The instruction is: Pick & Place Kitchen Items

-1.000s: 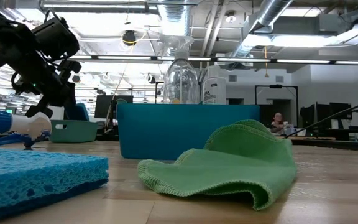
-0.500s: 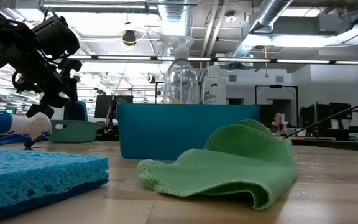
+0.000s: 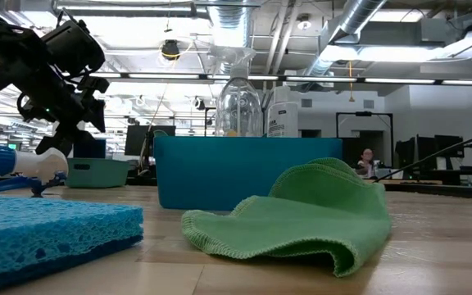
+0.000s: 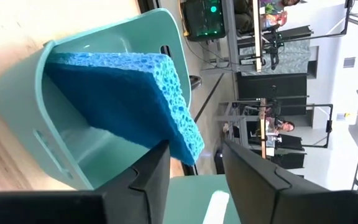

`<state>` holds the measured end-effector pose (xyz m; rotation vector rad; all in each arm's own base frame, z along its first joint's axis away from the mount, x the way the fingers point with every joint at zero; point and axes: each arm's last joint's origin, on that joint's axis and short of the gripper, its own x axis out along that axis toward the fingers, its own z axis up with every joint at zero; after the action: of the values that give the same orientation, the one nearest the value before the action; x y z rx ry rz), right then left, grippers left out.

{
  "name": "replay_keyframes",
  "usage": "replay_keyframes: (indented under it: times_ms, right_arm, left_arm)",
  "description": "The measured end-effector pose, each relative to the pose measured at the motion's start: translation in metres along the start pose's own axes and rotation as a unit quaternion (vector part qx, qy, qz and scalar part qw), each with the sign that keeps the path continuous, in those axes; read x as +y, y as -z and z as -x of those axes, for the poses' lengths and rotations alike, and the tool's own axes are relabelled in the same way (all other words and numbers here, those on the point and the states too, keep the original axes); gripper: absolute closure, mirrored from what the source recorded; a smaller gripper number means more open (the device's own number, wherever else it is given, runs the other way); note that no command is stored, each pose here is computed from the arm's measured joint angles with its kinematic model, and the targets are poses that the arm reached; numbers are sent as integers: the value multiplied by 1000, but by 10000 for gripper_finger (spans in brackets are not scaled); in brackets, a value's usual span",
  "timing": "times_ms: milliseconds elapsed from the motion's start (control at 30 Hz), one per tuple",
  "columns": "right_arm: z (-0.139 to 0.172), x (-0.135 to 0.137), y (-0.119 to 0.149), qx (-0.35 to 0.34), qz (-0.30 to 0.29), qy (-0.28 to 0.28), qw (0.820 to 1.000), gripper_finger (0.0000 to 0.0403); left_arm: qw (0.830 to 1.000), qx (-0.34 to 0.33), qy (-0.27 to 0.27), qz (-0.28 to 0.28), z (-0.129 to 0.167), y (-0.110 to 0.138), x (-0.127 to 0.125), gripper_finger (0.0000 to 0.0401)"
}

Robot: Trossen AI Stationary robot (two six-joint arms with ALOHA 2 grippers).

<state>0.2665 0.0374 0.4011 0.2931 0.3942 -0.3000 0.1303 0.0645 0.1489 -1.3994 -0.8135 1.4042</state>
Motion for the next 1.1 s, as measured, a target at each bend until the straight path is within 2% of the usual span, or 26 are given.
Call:
replay_keyframes:
  times_ms: [333,467,667,800,1000,1100]
  right_arm:
    - [0,0,0,0,0,0,1000,271]
    - [0,0,0,0,0,0,1000,271]
    - [0,0,0,0,0,0,1000,271]
    - [0,0,0,0,0,0,1000,271]
    - [0,0,0,0,0,0,1000,271]
    - [0,0,0,0,0,0,1000,271]
  left_arm:
    - [1000,2,6,3,0,1,-2,253]
    - [1000,16,-2,-21,0,1,-1,251]
    - [999,22,-7,-25,0,1,-1,267]
    - [999,22,-7,-24,0,2,-1,297]
    - [1000,23,-6,-21,0,2,-1,383]
    - [999,26,-3,-18,1,3,-2,394]
